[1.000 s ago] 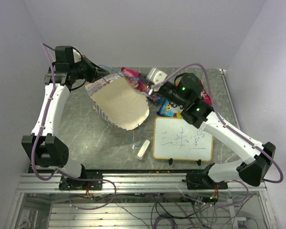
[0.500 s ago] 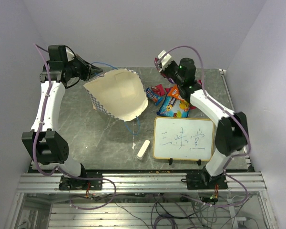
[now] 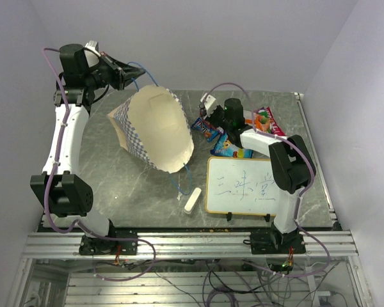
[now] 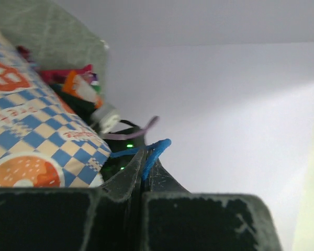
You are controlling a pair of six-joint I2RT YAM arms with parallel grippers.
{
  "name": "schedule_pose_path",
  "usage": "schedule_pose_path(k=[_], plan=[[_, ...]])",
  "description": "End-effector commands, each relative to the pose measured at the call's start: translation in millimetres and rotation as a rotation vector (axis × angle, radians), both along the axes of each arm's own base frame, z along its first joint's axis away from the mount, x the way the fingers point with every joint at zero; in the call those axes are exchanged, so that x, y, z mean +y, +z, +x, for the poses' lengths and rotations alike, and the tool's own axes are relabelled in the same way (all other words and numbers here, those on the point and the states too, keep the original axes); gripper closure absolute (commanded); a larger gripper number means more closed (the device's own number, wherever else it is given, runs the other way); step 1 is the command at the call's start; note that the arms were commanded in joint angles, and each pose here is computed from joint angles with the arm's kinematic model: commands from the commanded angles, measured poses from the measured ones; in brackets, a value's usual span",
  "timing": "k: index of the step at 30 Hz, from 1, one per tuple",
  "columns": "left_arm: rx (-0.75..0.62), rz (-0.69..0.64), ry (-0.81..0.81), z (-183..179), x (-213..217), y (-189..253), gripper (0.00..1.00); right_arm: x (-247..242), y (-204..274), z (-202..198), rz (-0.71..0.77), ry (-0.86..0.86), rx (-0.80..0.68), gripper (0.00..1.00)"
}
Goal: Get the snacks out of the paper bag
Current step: Adjust the paper bag at the center of the board.
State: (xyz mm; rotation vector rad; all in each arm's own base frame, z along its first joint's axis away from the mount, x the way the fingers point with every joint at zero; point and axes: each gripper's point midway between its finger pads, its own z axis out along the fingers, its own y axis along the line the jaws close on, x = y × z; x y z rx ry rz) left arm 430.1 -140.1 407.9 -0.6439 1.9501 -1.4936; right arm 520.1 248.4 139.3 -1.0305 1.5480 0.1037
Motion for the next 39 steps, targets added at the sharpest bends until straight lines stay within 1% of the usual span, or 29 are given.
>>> schedule_pose_path(k=[1,3,4,6,7,8,11,12,13,14,15,18,20,23,27,28,29,31,32,34,36,38,39], plan=[[-0.123,-0.171,-0.089,-17.7,-34.6,68.3,0.93,-5.1,-15.4,-5.2,0.075,-0.060,0.071,0.74],[-0.142,-0.236,-0.097,-21.1,-42.7,81.2,0.93,-7.3,-13.0,-8.6,0.095,-0.078,0.084,0.61],[-0.142,-0.252,-0.098,-22.3,-44.4,84.1,0.93,-9.1,-8.5,-9.5,0.110,-0.091,0.081,0.52],[-0.110,-0.240,-0.086,-21.7,-44.3,76.7,0.93,-9.7,1.0,-12.2,0.143,-0.102,0.079,0.42],[-0.078,-0.216,-0.072,-21.5,-42.0,66.2,0.93,-9.6,7.0,-13.1,0.155,-0.103,0.075,0.38],[-0.054,-0.190,-0.061,-21.5,-37.3,54.7,0.93,-9.4,14.5,-13.3,0.166,-0.104,0.070,0.36],[-0.044,-0.127,-0.004,-22.9,-12.0,27.5,0.93,-8.7,30.5,-13.3,0.195,-0.114,0.077,0.29],[-0.047,-0.090,0.036,-23.3,4.5,20.4,0.93,-8.7,36.3,-13.8,0.204,-0.118,0.078,0.25],[-0.029,-0.046,0.068,-26.4,19.2,9.9,0.93,-9.0,42.2,-14.2,0.213,-0.123,0.077,0.19],[0.000,-0.009,0.104,-30.4,36.5,-1.2,0.93,-9.8,48.7,-14.6,0.225,-0.129,0.076,0.05],[0.026,0.025,0.122,-36.4,48.0,-12.7,0.93,-10.5,53.4,-16.2,0.233,-0.135,0.084,0.00],[0.143,0.109,0.175,-61.8,72.9,-49.3,0.93,-8.6,73.9,-21.6,0.270,-0.126,0.091,0.00],[0.213,0.129,0.197,-78.1,82.0,-71.4,0.93,-7.1,90.4,-26.7,0.325,-0.130,0.106,0.00],[0.257,0.154,0.221,-97.7,92.7,-89.2,0.93,-7.6,113.9,-33.4,0.445,-0.168,0.134,0.00],[0.354,0.278,0.223,-125.5,112.5,-120.1,0.92,-3.2,144.4,-50.5,0.560,-0.158,0.173,0.00],[0.370,0.306,0.216,-130.5,115.8,-123.9,0.90,-4.4,151.2,-53.7,0.590,-0.184,0.191,0.00],[0.379,0.334,0.220,-133.9,119.2,-124.3,0.86,-7.1,158.4,-55.6,0.624,-0.218,0.216,0.00],[0.356,0.388,0.239,-135.9,125.1,-117.5,0.70,-12.6,164.8,-62.1,0.661,-0.286,0.292,0.00],[0.339,0.420,0.252,-136.3,129.0,-112.0,0.59,-14.4,172.2,-65.2,0.676,-0.304,0.316,0.00],[0.333,0.452,0.266,-138.1,133.1,-107.4,0.46,-16.3,172.6,-79.4,0.655,-0.312,0.387,0.00],[0.343,0.487,0.284,-142.1,135.8,-106.3,0.32,-20.2,173.7,-92.7,0.629,-0.324,0.430,0.00],[0.371,0.529,0.314,-149.1,140.1,-107.4,0.22,-31.1,176.5,-105.5,0.611,-0.365,0.450,0.00],[0.403,0.551,0.331,-155.7,142.9,-110.1,0.19,-37.7,177.6,-112.4,0.603,-0.389,0.454,0.00]])
